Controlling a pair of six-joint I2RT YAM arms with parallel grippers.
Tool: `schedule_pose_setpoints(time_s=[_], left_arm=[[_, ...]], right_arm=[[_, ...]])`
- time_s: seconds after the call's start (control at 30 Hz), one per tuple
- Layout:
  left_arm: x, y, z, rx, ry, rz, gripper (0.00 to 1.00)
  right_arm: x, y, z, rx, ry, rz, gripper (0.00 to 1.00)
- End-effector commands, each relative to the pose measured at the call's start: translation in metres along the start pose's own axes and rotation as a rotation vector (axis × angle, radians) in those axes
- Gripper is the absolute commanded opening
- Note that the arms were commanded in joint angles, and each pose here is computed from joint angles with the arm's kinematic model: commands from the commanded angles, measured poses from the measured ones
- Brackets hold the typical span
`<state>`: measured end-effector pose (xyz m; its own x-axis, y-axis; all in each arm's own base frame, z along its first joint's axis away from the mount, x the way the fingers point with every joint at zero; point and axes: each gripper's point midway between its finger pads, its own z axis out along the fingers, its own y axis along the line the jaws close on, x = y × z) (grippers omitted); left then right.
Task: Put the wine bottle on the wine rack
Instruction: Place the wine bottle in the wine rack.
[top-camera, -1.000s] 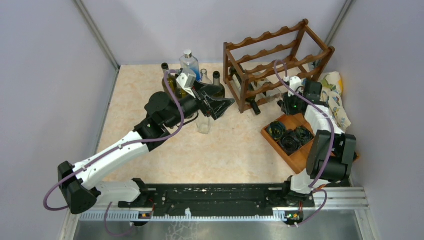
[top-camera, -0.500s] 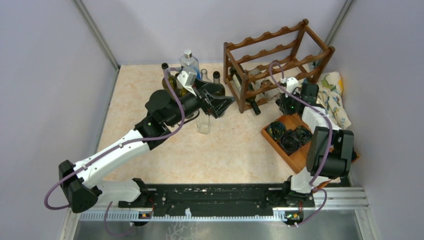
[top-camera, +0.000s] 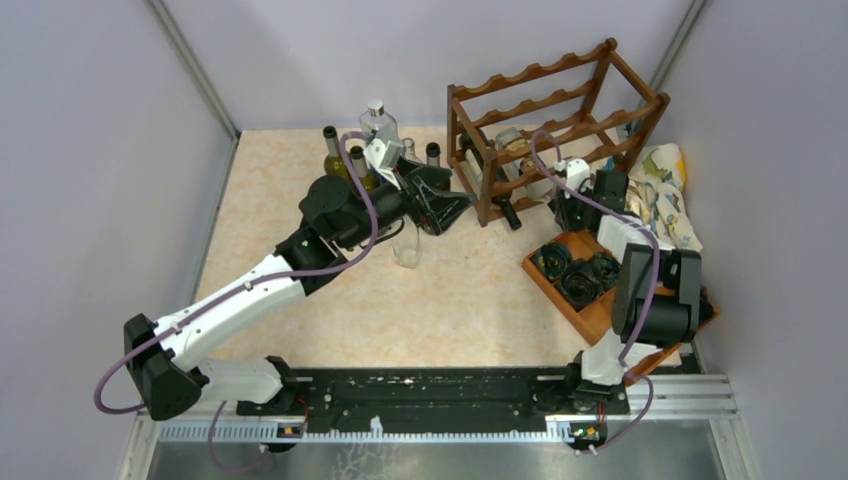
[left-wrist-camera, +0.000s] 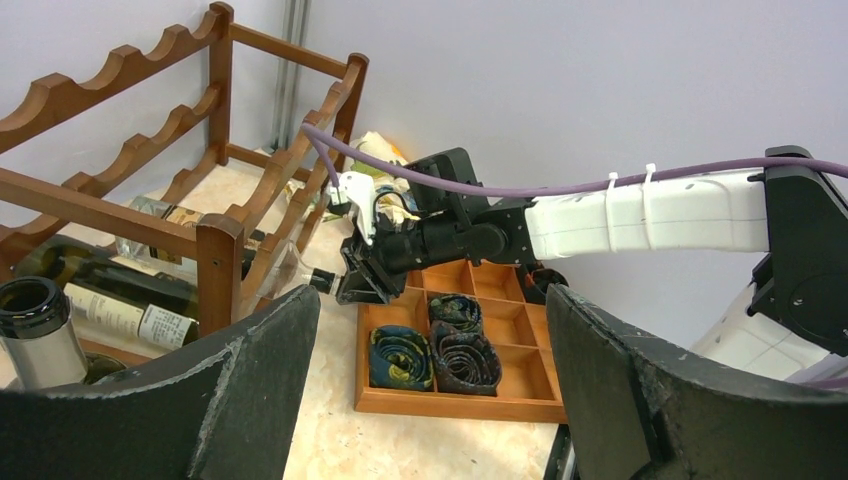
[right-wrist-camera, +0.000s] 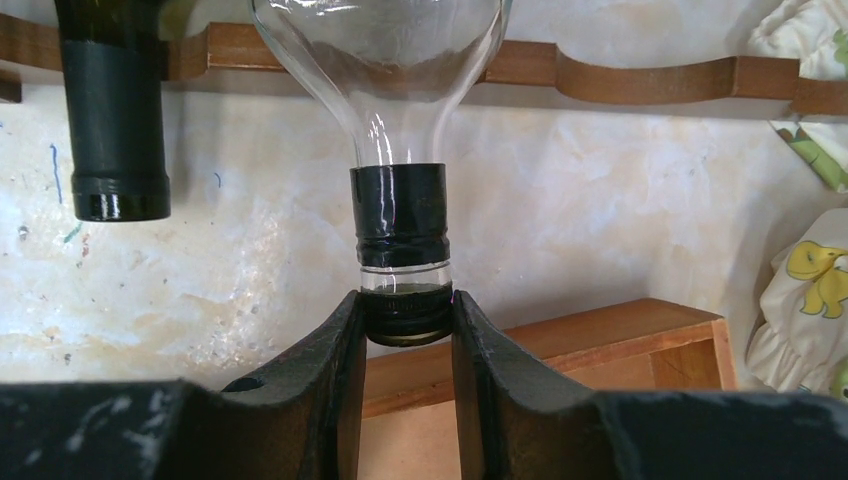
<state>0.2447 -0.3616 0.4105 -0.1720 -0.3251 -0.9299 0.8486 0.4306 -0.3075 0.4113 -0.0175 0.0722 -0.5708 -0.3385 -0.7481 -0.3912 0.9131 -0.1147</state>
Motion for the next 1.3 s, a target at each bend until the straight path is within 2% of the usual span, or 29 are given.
schedule_pose_setpoints(time_s=[0.0, 0.83, 1.27], left_arm=[[-0.015, -0.007, 0.004, 0.028, -0.032, 0.012, 0.89], [-0.015, -0.007, 0.012, 0.031, -0.017, 0.014, 0.89], [-0.014, -0.008, 0.014, 0.035, -0.013, 0.01, 0.89]], right_arm=[[0.036, 0.009, 0.008, -0.008, 0.098, 0.008, 0.0], [0.003, 0.006, 0.027, -0.007, 0.034, 0.032, 0.0], [-0.017, 0.007, 0.009, 0.012, -0.042, 0.026, 0.0]])
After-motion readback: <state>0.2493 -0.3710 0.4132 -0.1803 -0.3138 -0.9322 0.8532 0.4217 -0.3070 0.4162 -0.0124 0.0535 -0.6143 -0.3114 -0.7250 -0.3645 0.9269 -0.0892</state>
